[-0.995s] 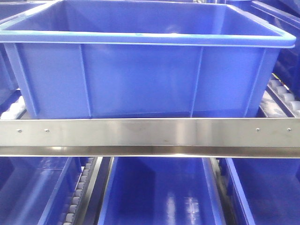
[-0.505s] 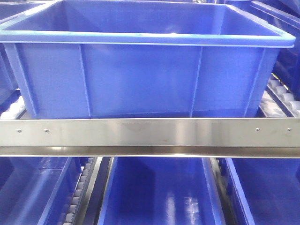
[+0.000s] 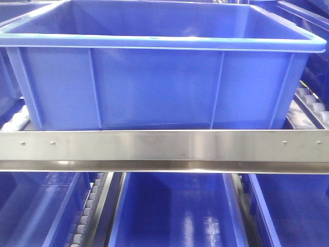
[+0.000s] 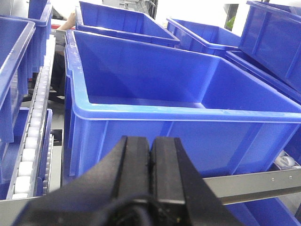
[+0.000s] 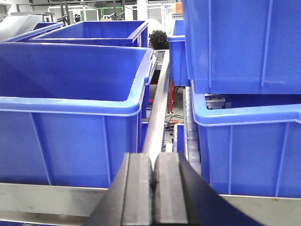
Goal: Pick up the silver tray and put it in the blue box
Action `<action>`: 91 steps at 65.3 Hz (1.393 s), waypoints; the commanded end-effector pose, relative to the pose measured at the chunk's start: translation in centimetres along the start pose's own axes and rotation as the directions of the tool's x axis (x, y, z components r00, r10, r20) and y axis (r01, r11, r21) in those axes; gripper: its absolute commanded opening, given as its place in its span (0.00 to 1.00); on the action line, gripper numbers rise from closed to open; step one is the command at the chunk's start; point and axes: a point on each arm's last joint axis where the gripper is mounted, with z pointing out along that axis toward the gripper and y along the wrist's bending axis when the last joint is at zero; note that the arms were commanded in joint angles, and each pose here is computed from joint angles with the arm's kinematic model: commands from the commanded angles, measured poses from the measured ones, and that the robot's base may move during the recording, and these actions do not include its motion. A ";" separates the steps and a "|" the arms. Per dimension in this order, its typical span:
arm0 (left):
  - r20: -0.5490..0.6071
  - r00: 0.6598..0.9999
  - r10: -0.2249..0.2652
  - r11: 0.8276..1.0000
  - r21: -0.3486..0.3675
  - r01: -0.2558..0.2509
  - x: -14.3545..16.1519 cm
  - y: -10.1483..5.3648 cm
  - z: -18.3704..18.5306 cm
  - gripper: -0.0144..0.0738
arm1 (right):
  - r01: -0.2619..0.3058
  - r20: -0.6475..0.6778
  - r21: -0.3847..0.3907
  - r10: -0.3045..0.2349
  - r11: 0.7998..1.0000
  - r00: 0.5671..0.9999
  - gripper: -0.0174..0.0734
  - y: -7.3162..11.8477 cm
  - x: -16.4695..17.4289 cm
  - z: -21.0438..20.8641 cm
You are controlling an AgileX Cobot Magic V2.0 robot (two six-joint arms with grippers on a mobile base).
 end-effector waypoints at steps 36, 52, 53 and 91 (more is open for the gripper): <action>0.217 0.966 0.138 0.944 -0.324 -0.062 0.7 2.0 -2.7 0.05 | 0.010 0.106 -0.004 -0.009 1.000 0.994 0.25 0.1 -0.8 -0.2; 0.216 0.970 0.113 0.948 -0.316 -0.040 3.2 2.4 -2.7 0.05 | 0.010 0.106 -0.004 -0.009 1.000 0.994 0.25 0.1 -0.8 -0.2; 0.214 0.970 0.112 0.948 -0.316 -0.040 3.2 2.4 -2.7 0.05 | 0.010 0.106 -0.004 -0.009 1.000 0.994 0.25 0.1 -0.8 -0.2; 0.212 0.971 0.111 0.948 -0.316 -0.040 3.3 2.4 -2.7 0.05 | 0.010 0.106 -0.004 -0.009 1.000 0.994 0.25 0.1 -0.8 -0.2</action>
